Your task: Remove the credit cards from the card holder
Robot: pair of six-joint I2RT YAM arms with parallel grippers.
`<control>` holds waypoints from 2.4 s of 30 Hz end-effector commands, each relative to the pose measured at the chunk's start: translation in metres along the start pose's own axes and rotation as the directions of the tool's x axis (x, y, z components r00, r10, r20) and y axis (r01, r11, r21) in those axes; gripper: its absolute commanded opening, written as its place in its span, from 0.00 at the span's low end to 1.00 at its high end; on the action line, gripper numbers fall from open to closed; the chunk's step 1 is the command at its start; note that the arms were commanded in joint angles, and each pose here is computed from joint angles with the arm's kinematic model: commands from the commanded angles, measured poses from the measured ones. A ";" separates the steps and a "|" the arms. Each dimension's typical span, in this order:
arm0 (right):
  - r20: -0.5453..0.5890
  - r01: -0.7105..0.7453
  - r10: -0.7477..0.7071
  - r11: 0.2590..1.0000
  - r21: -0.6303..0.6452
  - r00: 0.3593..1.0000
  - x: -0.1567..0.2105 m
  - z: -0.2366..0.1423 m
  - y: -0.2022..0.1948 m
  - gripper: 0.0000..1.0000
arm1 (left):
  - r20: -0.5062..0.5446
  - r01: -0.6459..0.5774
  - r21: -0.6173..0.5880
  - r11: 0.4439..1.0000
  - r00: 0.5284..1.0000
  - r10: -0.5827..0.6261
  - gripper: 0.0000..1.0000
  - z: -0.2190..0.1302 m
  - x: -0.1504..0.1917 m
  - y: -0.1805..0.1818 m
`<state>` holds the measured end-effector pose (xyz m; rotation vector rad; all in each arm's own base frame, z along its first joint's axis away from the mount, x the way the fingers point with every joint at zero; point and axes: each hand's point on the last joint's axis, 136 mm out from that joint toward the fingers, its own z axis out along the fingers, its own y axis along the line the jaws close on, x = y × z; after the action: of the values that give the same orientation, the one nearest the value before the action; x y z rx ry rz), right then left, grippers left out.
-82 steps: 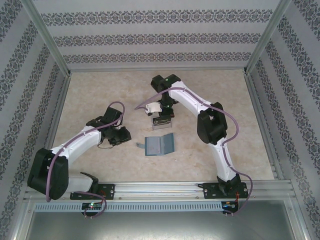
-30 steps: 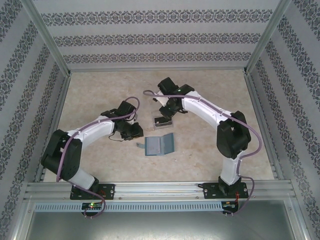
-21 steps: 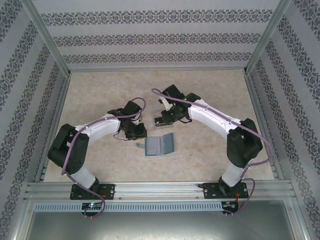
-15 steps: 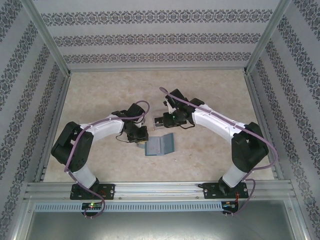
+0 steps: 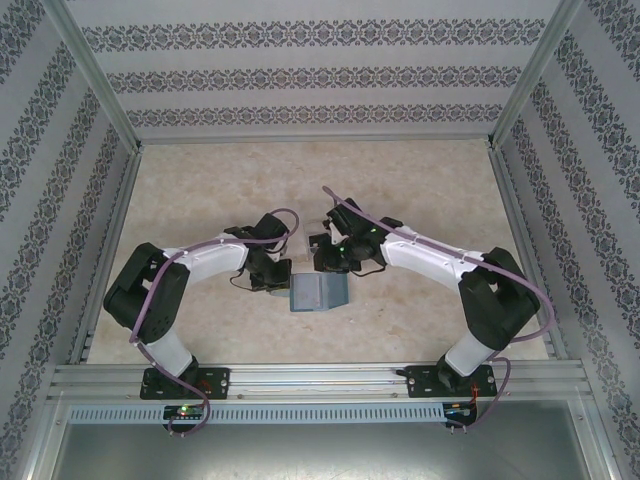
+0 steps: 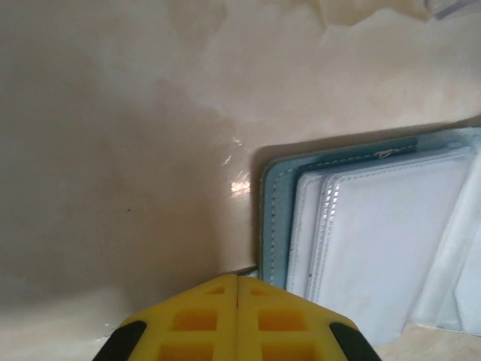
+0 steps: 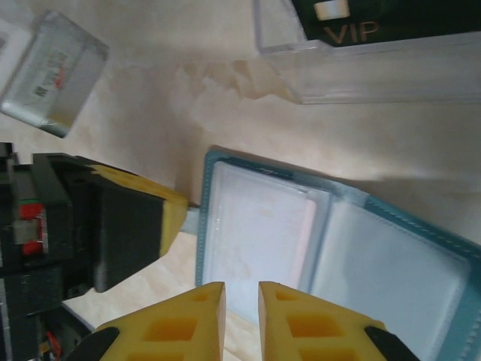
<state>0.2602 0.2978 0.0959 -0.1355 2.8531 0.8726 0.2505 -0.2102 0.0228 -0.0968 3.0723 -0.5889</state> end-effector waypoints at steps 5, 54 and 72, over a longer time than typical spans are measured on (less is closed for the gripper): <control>-0.060 -0.024 0.022 0.999 -0.035 0.998 0.011 0.026 0.014 0.21 | -0.037 -0.012 -0.045 0.999 0.999 0.011 0.04 0.009 0.013 0.013; -0.169 0.148 -0.088 0.910 0.386 0.982 0.041 0.046 -0.025 0.73 | -0.041 -0.016 -0.025 1.000 0.999 0.015 0.03 0.011 0.016 0.012; -0.190 0.247 -0.163 0.751 0.613 0.968 0.036 0.016 -0.057 0.80 | -0.041 -0.017 -0.023 1.000 0.999 0.016 0.03 0.011 0.014 0.011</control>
<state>0.2357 0.2672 0.0465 -0.3619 3.0020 -0.0610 0.2455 -0.2079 0.0173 -0.0926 3.0758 -0.5932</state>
